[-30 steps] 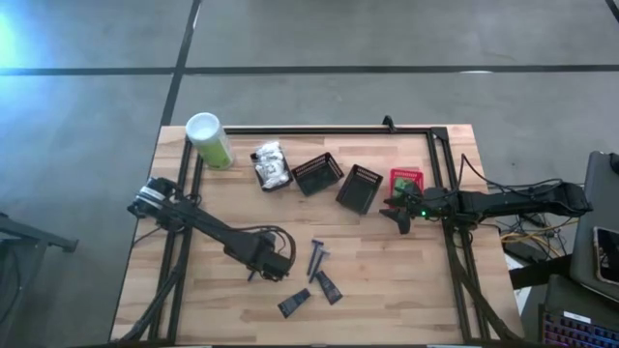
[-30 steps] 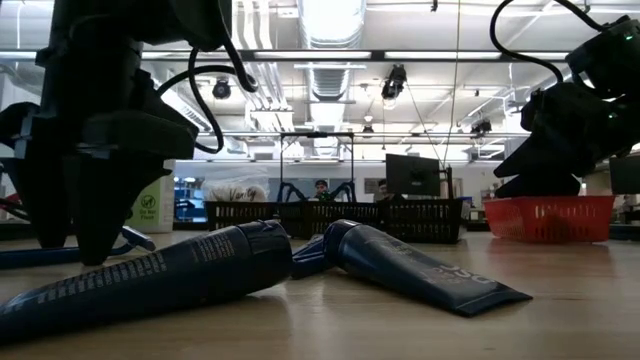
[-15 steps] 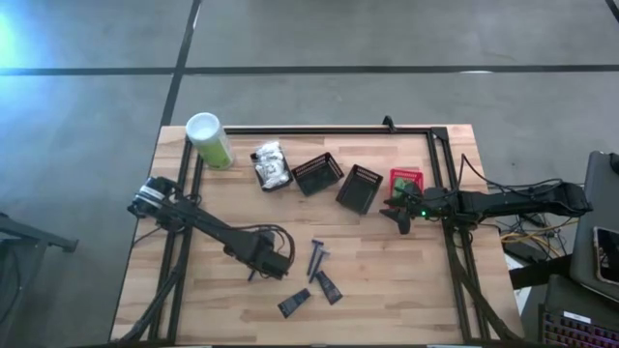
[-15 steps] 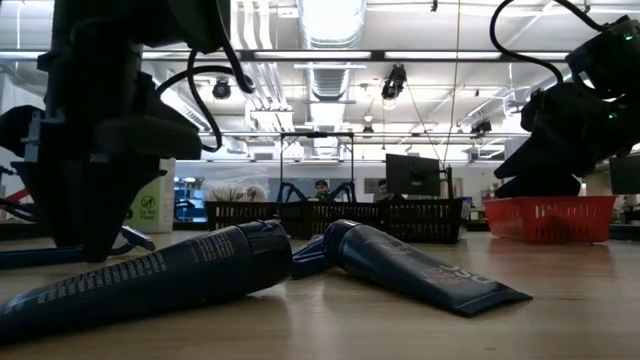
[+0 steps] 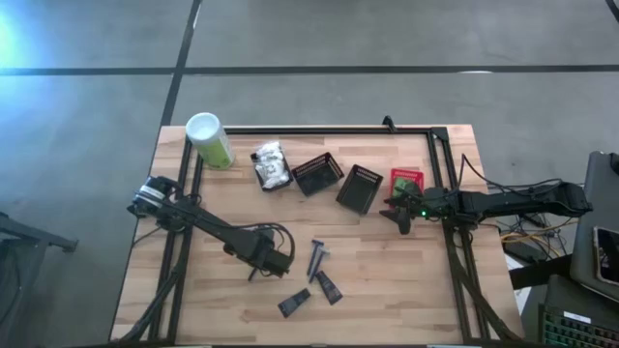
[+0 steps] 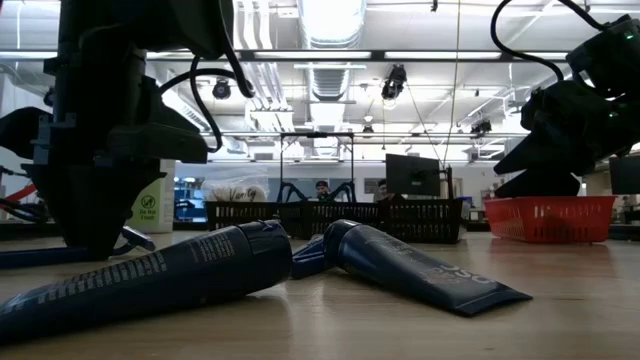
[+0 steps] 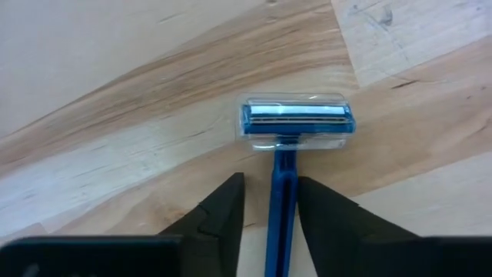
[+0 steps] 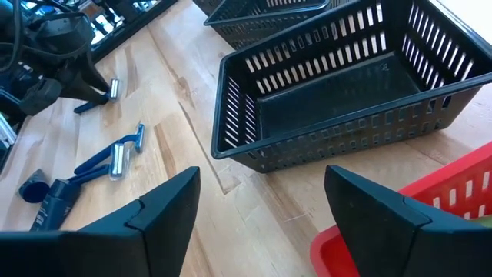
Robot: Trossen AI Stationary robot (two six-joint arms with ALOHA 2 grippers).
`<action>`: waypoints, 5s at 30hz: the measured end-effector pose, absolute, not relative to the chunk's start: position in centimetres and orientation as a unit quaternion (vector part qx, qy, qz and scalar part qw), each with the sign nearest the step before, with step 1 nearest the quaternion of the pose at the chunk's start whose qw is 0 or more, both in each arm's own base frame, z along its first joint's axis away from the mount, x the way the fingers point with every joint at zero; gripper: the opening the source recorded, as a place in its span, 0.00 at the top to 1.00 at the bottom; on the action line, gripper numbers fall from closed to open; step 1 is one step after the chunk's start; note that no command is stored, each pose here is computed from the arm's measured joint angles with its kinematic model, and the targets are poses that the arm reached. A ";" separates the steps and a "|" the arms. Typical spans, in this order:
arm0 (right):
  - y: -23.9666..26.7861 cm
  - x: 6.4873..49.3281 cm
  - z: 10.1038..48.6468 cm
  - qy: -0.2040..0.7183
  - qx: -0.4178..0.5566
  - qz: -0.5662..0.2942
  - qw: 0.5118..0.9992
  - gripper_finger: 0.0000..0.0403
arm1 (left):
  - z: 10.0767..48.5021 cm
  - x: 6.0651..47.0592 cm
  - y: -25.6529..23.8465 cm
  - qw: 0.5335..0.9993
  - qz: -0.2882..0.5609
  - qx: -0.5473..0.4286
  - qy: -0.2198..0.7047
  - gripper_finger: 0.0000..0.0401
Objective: Pick & Place Travel size toiletries
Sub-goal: Put the left razor into the middle black bin, then put the right shave cream into the right black bin
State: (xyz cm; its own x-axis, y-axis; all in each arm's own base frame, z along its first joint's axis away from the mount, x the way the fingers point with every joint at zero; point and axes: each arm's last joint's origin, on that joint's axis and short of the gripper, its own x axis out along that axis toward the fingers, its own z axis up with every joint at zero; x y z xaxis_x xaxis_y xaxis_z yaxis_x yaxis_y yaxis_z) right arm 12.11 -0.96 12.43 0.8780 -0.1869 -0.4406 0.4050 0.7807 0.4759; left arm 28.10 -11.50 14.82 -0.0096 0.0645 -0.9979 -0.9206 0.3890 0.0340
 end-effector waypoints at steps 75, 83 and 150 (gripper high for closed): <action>-1.0 12.1 12.4 0.189 0.289 -0.162 0.924 0.38 | 25.7 46.0 15.2 0.820 0.289 -0.215 0.444 0.86; -1.0 12.1 12.4 0.189 0.289 -0.162 0.924 0.42 | 24.0 46.0 15.8 0.806 0.278 -0.191 0.486 0.81; -0.7 11.2 18.5 -0.084 0.049 0.042 0.994 0.40 | 36.7 38.3 12.7 0.840 0.178 -0.252 0.446 0.59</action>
